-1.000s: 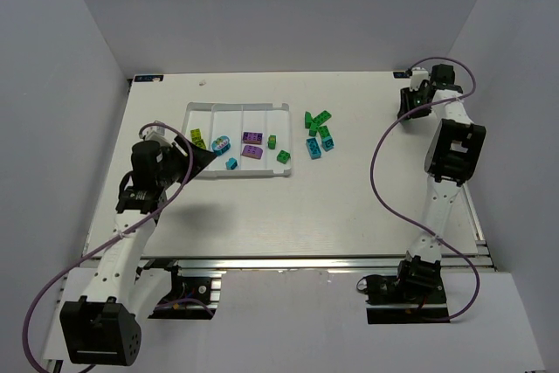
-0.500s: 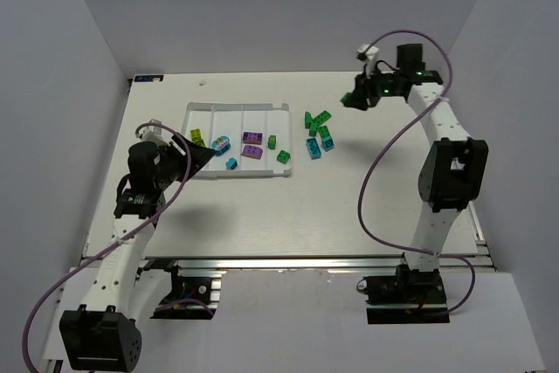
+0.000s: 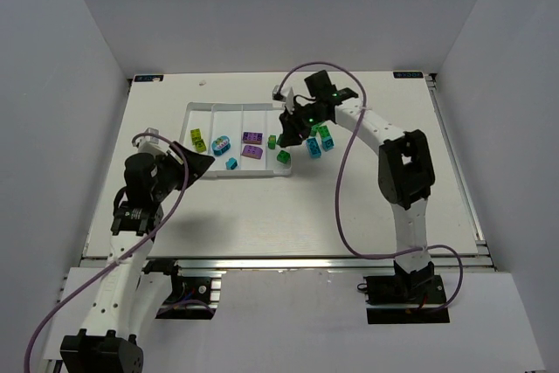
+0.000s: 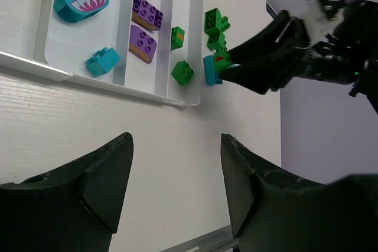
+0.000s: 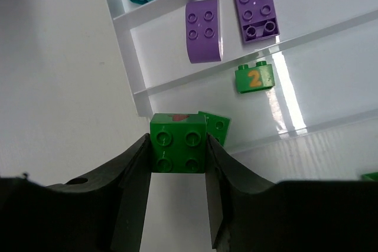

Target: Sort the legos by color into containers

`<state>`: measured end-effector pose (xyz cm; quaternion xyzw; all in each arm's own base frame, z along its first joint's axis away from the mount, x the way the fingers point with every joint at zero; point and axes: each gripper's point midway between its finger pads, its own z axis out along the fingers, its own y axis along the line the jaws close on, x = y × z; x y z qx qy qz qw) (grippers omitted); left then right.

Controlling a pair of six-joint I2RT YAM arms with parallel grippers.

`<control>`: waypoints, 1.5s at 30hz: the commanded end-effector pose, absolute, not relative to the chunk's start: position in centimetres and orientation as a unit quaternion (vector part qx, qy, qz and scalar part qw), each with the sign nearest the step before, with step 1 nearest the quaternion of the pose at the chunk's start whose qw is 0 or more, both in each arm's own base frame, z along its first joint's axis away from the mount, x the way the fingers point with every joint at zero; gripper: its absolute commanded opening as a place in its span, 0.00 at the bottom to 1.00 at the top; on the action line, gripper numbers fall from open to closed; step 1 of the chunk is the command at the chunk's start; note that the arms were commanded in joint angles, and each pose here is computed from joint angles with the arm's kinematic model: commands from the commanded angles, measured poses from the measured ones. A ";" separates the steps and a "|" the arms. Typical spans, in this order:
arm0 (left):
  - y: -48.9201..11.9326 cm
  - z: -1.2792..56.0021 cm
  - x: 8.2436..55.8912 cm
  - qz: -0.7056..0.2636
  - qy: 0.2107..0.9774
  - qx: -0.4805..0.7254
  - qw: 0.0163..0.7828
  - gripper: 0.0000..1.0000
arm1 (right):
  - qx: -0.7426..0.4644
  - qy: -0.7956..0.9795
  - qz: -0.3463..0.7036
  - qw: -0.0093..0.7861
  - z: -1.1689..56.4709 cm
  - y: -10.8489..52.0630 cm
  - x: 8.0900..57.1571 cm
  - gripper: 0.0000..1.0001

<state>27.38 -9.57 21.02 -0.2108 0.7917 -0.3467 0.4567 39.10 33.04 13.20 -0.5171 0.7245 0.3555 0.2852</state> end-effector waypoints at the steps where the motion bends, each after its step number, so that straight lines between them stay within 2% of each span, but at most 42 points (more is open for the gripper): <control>1: -9.5 20.8 26.5 -0.342 0.794 -0.212 0.456 0.70 | -0.508 0.744 0.317 0.296 12.3 33.7 41.0 0.00; 5: -9.4 20.7 26.0 -0.342 0.794 -0.216 0.455 0.71 | -0.524 0.740 0.299 0.296 11.0 34.6 41.6 0.07; 11: -9.3 20.8 25.8 -0.341 0.792 -0.220 0.456 0.73 | -0.532 0.742 0.261 0.313 9.8 35.2 44.2 0.33; 12: -9.3 20.9 25.8 -0.341 0.792 -0.219 0.456 0.73 | -0.531 0.744 0.257 0.313 9.5 35.1 44.5 0.43; 14: -9.3 21.0 25.8 -0.341 0.792 -0.219 0.456 0.74 | -0.534 0.744 0.249 0.316 9.2 35.1 44.8 0.53; 17: -9.3 20.9 25.8 -0.340 0.793 -0.220 0.456 0.74 | -0.541 0.741 0.237 0.319 9.1 34.8 45.1 0.84; 18: -9.3 20.9 25.8 -0.340 0.793 -0.219 0.456 0.74 | -0.543 0.739 0.234 0.323 9.5 34.7 45.2 0.89; 22: -9.4 20.8 25.9 -0.346 0.790 -0.220 0.455 0.74 | -0.544 0.734 0.219 0.343 11.1 33.9 45.6 0.89; 25: -9.5 20.7 26.1 -0.347 0.790 -0.220 0.455 0.74 | -0.509 0.742 0.195 0.390 13.8 32.1 47.6 0.89; 28: -9.5 20.6 26.2 -0.347 0.790 -0.219 0.456 0.74 | -0.473 0.758 0.210 0.397 15.1 29.9 48.4 0.89; 31: -9.5 20.5 26.2 -0.349 0.789 -0.218 0.456 0.74 | -0.452 0.771 0.219 0.392 15.7 27.8 48.4 0.77; 32: -9.5 20.5 26.3 -0.349 0.789 -0.218 0.456 0.74 | -0.447 0.775 0.219 0.390 15.7 27.2 48.4 0.67; 34: -9.5 20.2 26.2 -0.350 0.789 -0.220 0.454 0.74 | -0.430 0.789 0.221 0.380 15.4 25.5 48.2 0.56; 35: -9.6 20.2 26.3 -0.353 0.788 -0.219 0.455 0.74 | -0.424 0.791 0.227 0.377 15.5 25.1 48.0 0.45; 38: -9.7 20.0 26.4 -0.354 0.788 -0.220 0.454 0.73 | -0.393 0.816 0.237 0.352 14.6 23.4 47.5 0.27; 41: -9.7 20.0 26.5 -0.356 0.787 -0.219 0.454 0.73 | -0.380 0.834 0.250 0.314 13.4 22.7 46.3 0.28; 43: -9.7 20.0 26.5 -0.356 0.787 -0.221 0.453 0.73 | -0.375 0.840 0.258 0.296 12.6 22.7 45.5 0.33; 45: -9.8 20.0 26.6 -0.358 0.786 -0.220 0.453 0.73 | -0.366 0.847 0.264 0.282 11.9 22.8 44.8 0.43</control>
